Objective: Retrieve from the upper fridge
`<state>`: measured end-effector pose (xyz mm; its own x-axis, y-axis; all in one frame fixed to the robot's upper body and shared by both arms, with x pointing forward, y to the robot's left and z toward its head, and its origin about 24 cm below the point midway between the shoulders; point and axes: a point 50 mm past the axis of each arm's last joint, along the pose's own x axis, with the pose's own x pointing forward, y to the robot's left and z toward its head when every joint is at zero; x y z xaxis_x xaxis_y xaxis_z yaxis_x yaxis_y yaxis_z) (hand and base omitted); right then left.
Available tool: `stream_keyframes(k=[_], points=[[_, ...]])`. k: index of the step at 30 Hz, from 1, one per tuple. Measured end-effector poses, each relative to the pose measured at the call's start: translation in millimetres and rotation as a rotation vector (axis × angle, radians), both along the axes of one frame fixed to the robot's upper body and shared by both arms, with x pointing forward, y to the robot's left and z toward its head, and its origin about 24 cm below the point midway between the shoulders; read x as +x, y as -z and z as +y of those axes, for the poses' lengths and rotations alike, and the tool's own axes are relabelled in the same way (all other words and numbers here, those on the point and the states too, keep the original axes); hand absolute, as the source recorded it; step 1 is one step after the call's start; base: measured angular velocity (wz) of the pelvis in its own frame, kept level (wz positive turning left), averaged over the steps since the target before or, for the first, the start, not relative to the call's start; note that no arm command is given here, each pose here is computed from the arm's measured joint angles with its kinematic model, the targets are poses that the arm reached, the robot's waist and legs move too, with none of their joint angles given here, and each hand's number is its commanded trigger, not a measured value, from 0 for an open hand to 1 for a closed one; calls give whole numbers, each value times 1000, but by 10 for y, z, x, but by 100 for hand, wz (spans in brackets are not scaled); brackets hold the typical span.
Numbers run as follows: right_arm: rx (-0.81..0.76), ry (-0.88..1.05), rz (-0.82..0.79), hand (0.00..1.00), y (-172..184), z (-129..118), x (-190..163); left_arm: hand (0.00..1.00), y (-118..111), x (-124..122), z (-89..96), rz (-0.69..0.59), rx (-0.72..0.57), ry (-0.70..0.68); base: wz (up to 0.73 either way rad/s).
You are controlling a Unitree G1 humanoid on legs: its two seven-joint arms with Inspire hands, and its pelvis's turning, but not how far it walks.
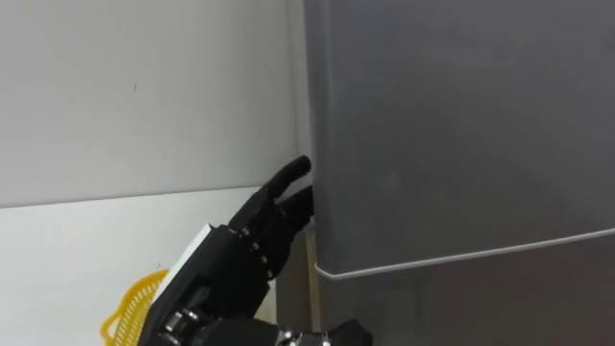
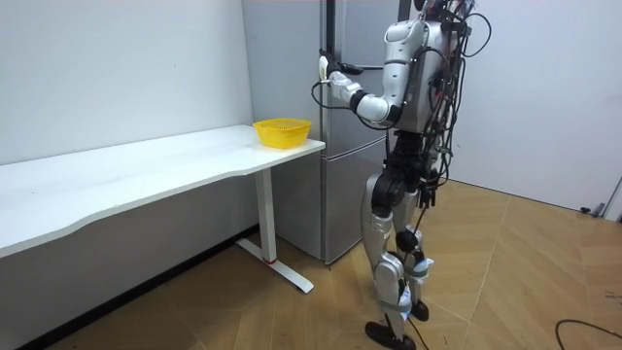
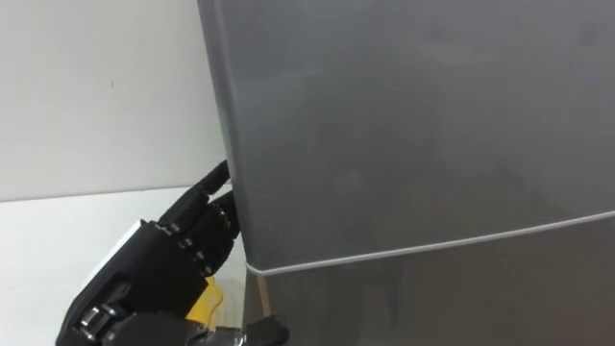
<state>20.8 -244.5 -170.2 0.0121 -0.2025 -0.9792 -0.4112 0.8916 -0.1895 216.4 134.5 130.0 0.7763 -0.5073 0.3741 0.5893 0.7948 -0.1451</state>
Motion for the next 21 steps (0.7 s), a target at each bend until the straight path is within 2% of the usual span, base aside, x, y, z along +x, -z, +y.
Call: stream_keyframes(k=[21], points=[[15,-33,18,0,0,0,-3,0,-4,-8,-29,1,-25,30,1]])
